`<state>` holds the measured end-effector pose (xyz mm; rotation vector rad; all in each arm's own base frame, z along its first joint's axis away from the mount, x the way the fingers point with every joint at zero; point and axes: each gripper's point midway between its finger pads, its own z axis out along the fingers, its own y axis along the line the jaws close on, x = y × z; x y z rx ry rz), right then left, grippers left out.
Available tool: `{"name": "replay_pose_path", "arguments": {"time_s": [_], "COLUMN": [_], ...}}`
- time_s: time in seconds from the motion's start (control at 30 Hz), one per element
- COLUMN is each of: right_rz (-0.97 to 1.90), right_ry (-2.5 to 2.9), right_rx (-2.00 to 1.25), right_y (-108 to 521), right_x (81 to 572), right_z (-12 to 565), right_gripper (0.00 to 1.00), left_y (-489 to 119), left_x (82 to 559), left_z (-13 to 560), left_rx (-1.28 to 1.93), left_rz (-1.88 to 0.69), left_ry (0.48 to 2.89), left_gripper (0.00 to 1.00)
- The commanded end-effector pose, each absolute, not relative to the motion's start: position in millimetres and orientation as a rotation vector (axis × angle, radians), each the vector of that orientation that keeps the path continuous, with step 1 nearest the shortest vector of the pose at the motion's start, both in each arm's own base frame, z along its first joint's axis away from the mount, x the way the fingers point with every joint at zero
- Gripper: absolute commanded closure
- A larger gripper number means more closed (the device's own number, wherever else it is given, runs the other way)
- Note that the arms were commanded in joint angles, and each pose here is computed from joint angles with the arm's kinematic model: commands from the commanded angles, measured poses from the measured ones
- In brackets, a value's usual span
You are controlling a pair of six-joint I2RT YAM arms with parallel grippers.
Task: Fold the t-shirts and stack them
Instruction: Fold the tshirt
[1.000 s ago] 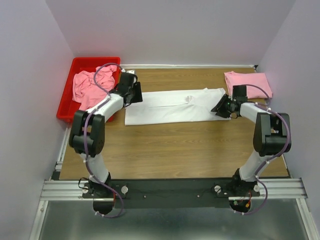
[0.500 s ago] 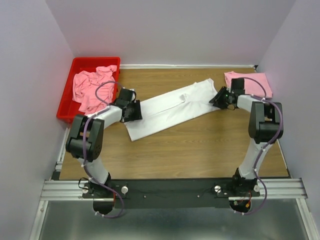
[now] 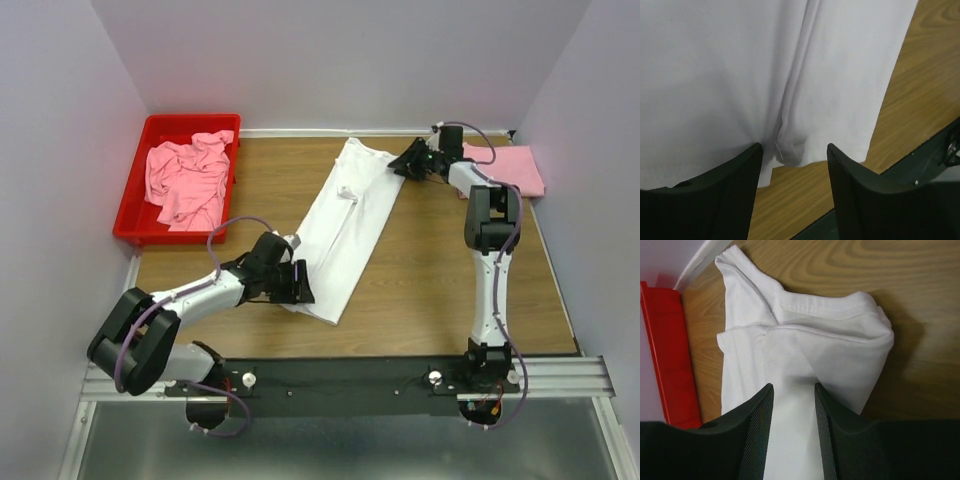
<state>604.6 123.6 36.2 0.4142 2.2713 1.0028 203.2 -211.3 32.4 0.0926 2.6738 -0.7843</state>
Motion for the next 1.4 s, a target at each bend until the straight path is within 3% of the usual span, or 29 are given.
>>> {"name": "replay_pose_path", "arguments": {"time_s": [0.0, 0.2, 0.23, 0.43, 0.57, 0.77, 0.97, 1.2, 1.37], "right_rz": [1.071, 1.093, 1.078, 0.981, 0.991, 1.046, 1.124, 1.065, 0.885], "right_ry": [2.338, 2.244, 2.206, 2.244, 2.306, 2.489, 2.703, 2.904, 2.936], "right_rx": [0.441, 0.372, 0.321, 0.272, 0.204, 0.099, -0.02, -0.007, 0.064], "right_y": [148.8, 151.6, 150.7, 144.3, 170.6, 235.2, 258.9, 228.4, 205.8], "right_x": [610.0, 627.6, 625.5, 555.9, 474.3, 334.4, 232.5, 166.0, 160.7], "right_z": [4.3, 55.6, 86.3, 124.5, 137.2, 107.0, 61.1, 6.7, -14.2], "right_gripper": [0.53, 0.45, 0.43, 0.39, 0.44, 0.62, 0.64, 0.64, 0.68], "left_y": [-233.2, -273.2, -277.2, -281.7, -256.2, -211.9, -200.2, -196.4, -192.1], "left_x": [154.9, 144.6, 146.6, 190.4, 212.5, 244.6, 242.6, 218.4, 209.3], "left_z": [33.9, 67.3, 73.4, 135.8, 135.8, 123.4, 106.4, 77.9, 74.4], "left_rx": [0.087, 0.219, 0.216, 0.17, 0.1, 0.007, -0.001, 0.01, 0.029], "left_rz": [-0.934, -1.092, -1.099, -1.017, -0.909, -0.765, -0.712, -0.743, -0.72], "left_ry": [2.773, 2.696, 2.678, 2.482, 2.44, 2.415, 2.435, 2.51, 2.54], "left_gripper": [0.37, 0.34, 0.33, 0.31, 0.31, 0.32, 0.33, 0.34, 0.33]}}
